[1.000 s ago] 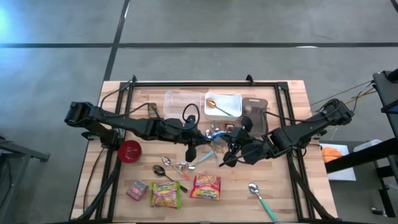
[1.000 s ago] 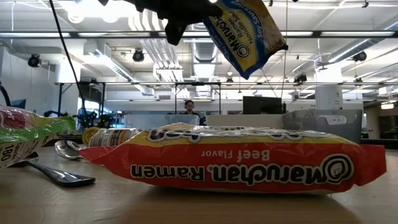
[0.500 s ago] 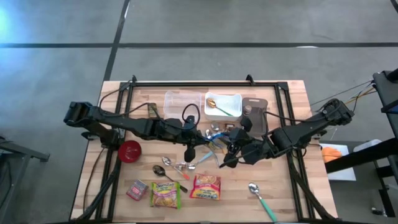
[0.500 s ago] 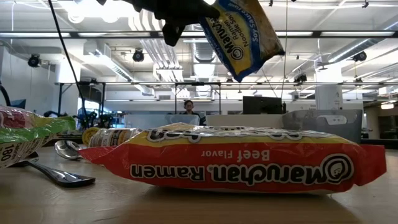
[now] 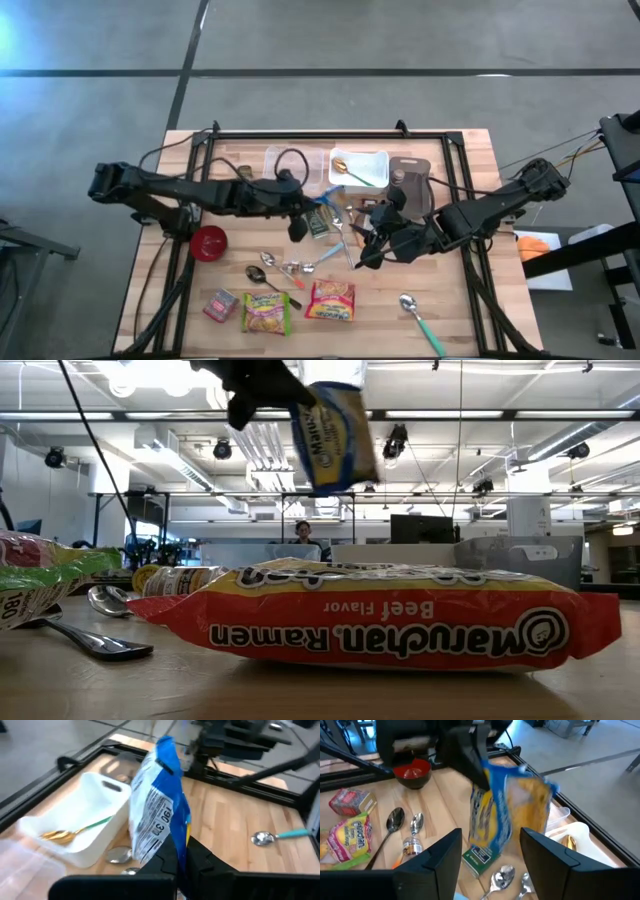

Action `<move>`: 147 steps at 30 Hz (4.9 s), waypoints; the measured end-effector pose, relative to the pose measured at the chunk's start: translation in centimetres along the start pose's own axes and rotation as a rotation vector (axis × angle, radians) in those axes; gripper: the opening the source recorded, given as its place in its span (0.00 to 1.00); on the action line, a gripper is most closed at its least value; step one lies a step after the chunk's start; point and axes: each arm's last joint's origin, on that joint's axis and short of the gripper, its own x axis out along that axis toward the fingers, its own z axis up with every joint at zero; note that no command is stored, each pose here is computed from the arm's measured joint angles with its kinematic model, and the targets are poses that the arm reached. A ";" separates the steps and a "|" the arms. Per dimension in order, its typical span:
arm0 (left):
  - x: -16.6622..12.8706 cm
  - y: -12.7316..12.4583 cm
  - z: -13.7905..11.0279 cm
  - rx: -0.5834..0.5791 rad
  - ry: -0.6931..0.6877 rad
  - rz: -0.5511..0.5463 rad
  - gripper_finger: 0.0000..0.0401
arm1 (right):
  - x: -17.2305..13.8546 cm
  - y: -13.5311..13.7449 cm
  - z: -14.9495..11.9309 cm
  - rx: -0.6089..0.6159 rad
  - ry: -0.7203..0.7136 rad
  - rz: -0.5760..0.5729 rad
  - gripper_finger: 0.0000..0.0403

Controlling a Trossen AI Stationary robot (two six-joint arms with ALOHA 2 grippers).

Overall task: Pick & Place Food Item
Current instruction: Put the blue noodle pack into the transparent bin, then put the light green spoon into the white bin

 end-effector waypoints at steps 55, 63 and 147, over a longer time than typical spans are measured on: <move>-0.2 15.4 -6.5 -0.385 0.274 0.711 0.00 | 0.7 -2.7 -6.0 0.132 0.099 -0.256 0.49; -0.1 15.5 -7.6 -0.389 0.290 0.714 0.00 | 0.7 -2.7 -6.0 0.130 0.101 -0.254 0.49; -10.2 9.2 -6.7 -0.227 0.382 0.210 0.59 | 1.1 -2.0 -6.5 0.323 0.267 -0.084 0.49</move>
